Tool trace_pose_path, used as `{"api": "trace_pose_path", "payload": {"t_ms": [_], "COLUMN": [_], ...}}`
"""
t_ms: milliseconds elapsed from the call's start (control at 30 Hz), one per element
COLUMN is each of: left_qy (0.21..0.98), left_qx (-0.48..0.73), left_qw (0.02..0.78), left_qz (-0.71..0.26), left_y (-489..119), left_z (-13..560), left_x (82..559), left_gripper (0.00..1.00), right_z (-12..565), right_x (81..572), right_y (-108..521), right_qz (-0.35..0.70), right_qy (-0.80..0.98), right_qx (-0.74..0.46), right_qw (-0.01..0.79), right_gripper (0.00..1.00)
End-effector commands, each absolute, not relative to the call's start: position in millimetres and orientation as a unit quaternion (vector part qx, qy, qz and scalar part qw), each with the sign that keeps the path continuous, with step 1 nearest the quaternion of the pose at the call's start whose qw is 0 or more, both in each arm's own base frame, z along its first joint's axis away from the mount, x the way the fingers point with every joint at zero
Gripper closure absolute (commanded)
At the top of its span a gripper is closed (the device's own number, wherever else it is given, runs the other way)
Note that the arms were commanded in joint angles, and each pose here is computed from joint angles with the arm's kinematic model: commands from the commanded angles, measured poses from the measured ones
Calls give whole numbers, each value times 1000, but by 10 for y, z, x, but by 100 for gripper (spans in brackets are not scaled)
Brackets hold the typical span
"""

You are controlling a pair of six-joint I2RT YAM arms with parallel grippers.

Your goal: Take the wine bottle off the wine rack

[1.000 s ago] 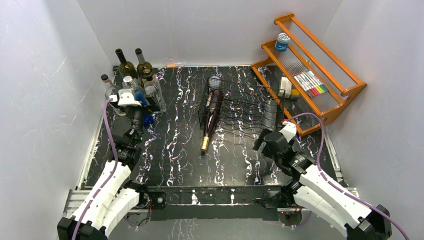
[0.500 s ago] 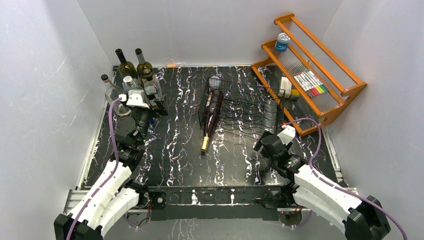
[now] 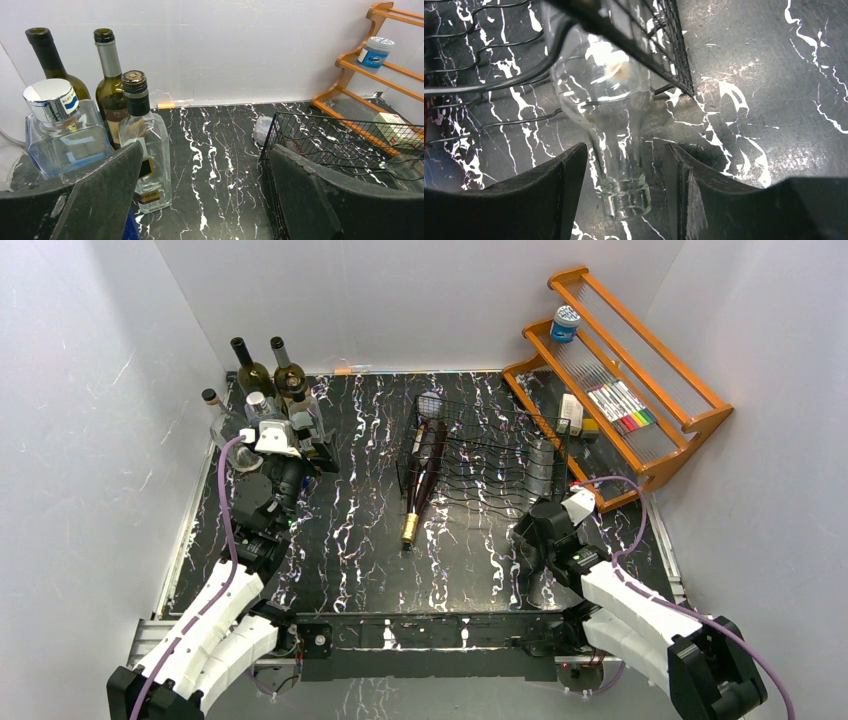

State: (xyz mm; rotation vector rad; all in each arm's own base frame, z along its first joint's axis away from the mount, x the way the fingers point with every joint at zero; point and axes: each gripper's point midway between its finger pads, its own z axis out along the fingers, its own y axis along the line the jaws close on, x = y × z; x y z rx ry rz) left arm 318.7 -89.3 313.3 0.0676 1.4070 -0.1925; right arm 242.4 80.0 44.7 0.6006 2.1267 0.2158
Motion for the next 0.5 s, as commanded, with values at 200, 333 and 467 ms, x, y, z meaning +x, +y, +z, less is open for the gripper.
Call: {"api": "trace_pose_path", "payload": {"t_ms": [200, 333, 467], "left_qy": [625, 626, 628], "left_qx": [29, 29, 29], "left_qw": [773, 773, 771], "left_qz": [-100, -101, -101], "left_y": [-922, -929, -938], "left_z": [3352, 3347, 3336], "left_x": [3172, 3171, 3174], "left_gripper": [2, 2, 2], "right_z": [412, 422, 453], "right_x": [2518, 2526, 2493], "right_y": [754, 770, 829], "right_qz": [104, 112, 119], "right_qy": [845, 845, 856], "right_qx": [263, 263, 245], "right_qw": [454, 453, 440], "right_gripper": [38, 50, 64]}}
